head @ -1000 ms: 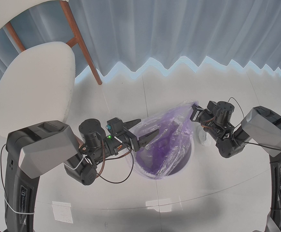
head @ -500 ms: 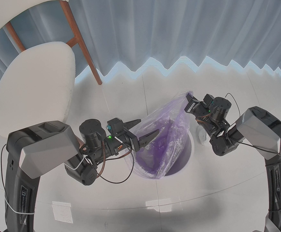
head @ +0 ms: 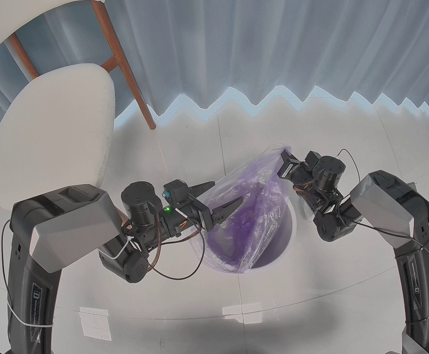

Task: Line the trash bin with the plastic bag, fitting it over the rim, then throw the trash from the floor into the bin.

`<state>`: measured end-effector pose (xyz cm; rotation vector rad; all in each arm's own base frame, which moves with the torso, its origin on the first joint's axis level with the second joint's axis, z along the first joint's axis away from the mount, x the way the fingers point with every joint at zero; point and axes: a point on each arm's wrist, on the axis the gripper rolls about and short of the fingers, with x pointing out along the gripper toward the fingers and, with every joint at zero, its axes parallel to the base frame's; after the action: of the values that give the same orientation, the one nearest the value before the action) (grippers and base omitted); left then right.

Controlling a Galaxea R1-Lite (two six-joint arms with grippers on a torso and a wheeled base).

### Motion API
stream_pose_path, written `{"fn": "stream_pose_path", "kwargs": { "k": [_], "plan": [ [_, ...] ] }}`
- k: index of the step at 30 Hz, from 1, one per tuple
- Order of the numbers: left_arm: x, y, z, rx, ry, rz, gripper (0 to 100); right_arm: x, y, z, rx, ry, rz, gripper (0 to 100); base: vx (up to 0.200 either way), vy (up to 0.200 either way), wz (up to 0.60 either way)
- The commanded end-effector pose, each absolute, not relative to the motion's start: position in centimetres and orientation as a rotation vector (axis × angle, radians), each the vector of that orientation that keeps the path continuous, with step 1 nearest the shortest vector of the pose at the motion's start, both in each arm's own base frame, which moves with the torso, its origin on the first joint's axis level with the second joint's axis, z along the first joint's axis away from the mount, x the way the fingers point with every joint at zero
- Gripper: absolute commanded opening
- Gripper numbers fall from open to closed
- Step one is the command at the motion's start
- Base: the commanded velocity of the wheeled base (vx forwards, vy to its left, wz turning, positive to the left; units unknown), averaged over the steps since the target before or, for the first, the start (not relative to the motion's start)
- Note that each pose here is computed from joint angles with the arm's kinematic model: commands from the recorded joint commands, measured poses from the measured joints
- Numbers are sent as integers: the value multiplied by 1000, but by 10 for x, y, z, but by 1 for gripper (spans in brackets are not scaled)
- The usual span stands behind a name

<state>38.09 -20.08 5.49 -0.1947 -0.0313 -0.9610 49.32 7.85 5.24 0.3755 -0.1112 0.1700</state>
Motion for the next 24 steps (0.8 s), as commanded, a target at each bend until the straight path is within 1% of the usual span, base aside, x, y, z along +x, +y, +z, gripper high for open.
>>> {"fn": "stream_pose_path", "kwargs": {
  "k": [1, 4, 5, 9, 11, 13, 15, 17, 18, 24],
  "plan": [
    [382, -200, 54, -196, -30, -957, 100, 493, 78, 52, 380, -114, 172, 0, 0, 0, 0],
    [381, -201, 54, -195, -31, -959, 100, 489, 78, 64, 383, -130, 176, 0, 0, 0, 0],
    [381, -201, 54, -195, -31, -959, 100, 485, 79, 66, 384, -119, 176, 100, 0, 0, 0],
    [381, -201, 55, -195, -32, -959, 100, 477, 77, 74, 395, -117, 180, 100, 0, 0, 0],
    [381, -201, 56, -195, -35, -959, 100, 471, 77, 85, 403, -121, 183, 100, 0, 0, 0],
    [381, -201, 56, -195, -35, -959, 100, 471, 77, 86, 404, -119, 182, 100, 0, 0, 0],
    [381, -200, 57, -197, -37, -953, 100, 451, 78, 100, 405, -66, 185, 100, 0, 0, 0],
    [380, -201, 57, -195, -37, -955, 100, 443, 81, 105, 403, -41, 194, 100, 0, 0, 0],
    [380, -201, 57, -195, -37, -955, 100, 431, 87, 110, 401, -7, 214, 100, 0, 0, 0],
    [380, -202, 56, -196, -35, -950, 100, 394, 115, 118, 390, 78, 287, 100, 0, 0, 0]
  ]
}}
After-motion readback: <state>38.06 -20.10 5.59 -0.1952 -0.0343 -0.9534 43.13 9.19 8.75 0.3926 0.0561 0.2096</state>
